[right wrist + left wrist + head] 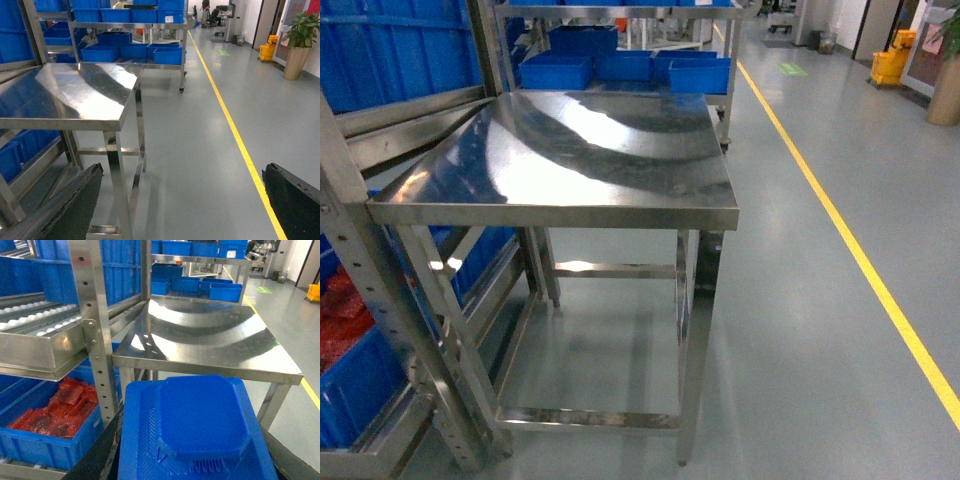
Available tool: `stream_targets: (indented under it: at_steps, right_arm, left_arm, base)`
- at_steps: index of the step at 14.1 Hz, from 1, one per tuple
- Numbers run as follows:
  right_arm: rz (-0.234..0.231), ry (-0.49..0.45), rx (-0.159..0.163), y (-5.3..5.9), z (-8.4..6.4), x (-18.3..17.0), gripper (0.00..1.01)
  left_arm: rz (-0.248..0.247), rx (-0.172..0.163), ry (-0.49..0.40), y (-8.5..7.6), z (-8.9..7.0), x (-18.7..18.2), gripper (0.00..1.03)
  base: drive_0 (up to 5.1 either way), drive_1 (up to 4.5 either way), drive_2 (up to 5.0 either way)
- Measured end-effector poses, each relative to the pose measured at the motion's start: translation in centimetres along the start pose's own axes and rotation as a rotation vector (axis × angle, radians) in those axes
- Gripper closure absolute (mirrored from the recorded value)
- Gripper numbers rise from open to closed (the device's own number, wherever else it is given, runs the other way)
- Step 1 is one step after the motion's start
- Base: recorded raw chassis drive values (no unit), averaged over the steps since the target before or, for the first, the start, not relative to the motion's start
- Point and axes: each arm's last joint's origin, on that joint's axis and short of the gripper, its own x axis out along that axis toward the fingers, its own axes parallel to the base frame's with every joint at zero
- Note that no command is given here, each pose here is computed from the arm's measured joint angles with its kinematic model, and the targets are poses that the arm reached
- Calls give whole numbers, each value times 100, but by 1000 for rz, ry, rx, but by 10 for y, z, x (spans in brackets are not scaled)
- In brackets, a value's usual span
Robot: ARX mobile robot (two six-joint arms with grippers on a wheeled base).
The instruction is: Pick blue part to blue bin on bottom shelf
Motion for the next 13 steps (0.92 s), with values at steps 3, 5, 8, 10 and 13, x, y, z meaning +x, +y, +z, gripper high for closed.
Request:
stream_targets:
  at_steps: [3, 5, 8, 10, 13]
  right_arm:
    - [0, -3, 0, 0, 0, 0, 3]
    - [0, 0, 0, 0, 0, 0, 3]
    - [-3, 0, 0, 0, 0, 0, 3]
    - [-2, 1, 0, 0, 0, 0, 3]
    - [-2, 0, 0, 0, 0, 0, 3]
  left_arm:
    - [-1, 2, 3, 0, -1, 0, 60]
    - [-1, 2, 3, 0, 0, 0, 60]
    - [-7, 3, 3, 0, -1, 0, 60]
    - [-4, 1, 2, 0, 0, 0, 60]
    - [-3, 1, 2, 0, 0, 0, 60]
  base:
    - [3, 409, -403]
    - [3, 409, -403]
    - [3, 409, -403]
    - [3, 409, -403]
    - [3, 409, -403]
